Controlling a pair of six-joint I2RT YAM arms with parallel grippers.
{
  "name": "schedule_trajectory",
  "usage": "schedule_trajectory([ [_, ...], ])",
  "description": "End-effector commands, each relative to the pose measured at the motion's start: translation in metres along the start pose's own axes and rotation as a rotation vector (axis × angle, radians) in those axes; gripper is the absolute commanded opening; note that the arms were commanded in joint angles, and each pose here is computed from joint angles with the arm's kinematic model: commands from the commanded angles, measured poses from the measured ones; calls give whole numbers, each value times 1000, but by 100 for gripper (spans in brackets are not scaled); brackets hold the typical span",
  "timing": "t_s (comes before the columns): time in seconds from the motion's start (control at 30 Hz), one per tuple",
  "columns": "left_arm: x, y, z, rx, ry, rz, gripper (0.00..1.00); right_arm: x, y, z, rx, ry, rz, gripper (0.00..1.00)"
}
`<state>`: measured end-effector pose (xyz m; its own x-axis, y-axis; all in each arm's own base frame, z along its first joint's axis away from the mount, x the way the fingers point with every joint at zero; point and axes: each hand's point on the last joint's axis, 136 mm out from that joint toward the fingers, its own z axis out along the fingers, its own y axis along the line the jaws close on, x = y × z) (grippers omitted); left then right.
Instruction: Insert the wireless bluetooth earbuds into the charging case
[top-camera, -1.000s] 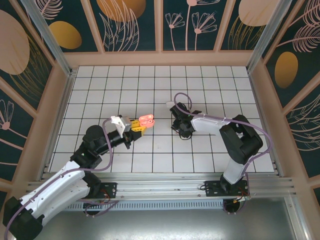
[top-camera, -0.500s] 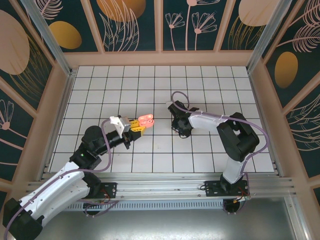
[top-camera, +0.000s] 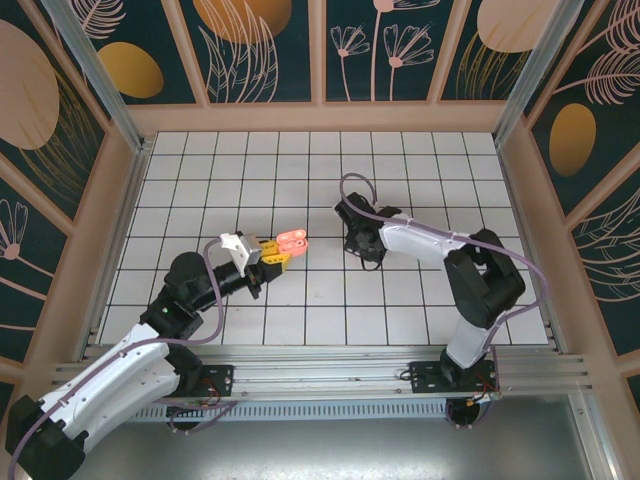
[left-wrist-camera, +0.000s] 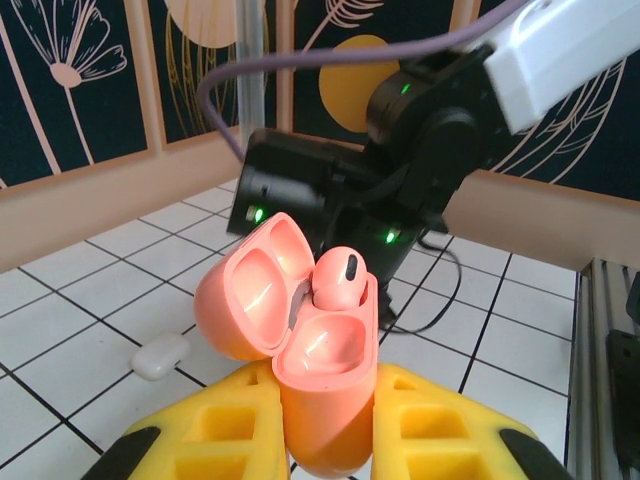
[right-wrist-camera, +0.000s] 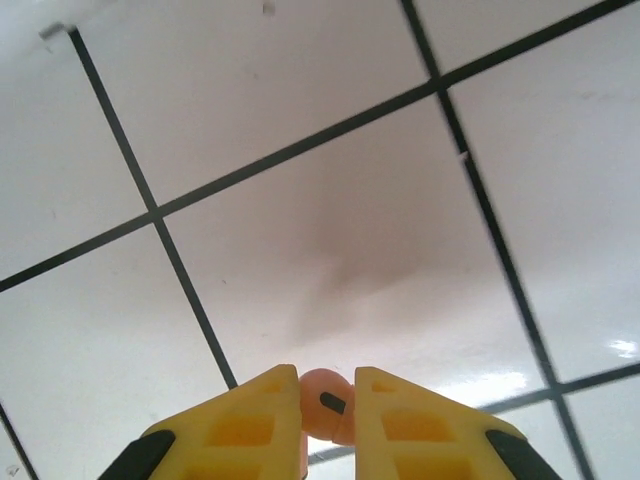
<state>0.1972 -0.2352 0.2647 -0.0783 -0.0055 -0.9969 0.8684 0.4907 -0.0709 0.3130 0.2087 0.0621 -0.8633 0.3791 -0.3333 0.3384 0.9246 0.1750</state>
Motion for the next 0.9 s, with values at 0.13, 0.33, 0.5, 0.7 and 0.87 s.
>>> schedule_trajectory([
  [0.13, -4, 4, 6, -2, -53, -22, 17, -43, -6, -90, -30, -234, -42, 15],
  [0.33, -5, 11, 23, 0, -54, -63, 16, -59, 5, -165, -125, -442, -92, 14],
  [0.5, -10, 18, 36, -16, -59, -88, 15, -63, 16, -218, -173, -580, -158, 12],
  [0.7, -15, 20, 53, -21, -61, -109, 15, -53, 45, -257, -273, -675, -255, 12],
  [0.87, -19, 17, 61, -6, -69, -116, 15, -36, 78, -272, -352, -731, -394, 12],
])
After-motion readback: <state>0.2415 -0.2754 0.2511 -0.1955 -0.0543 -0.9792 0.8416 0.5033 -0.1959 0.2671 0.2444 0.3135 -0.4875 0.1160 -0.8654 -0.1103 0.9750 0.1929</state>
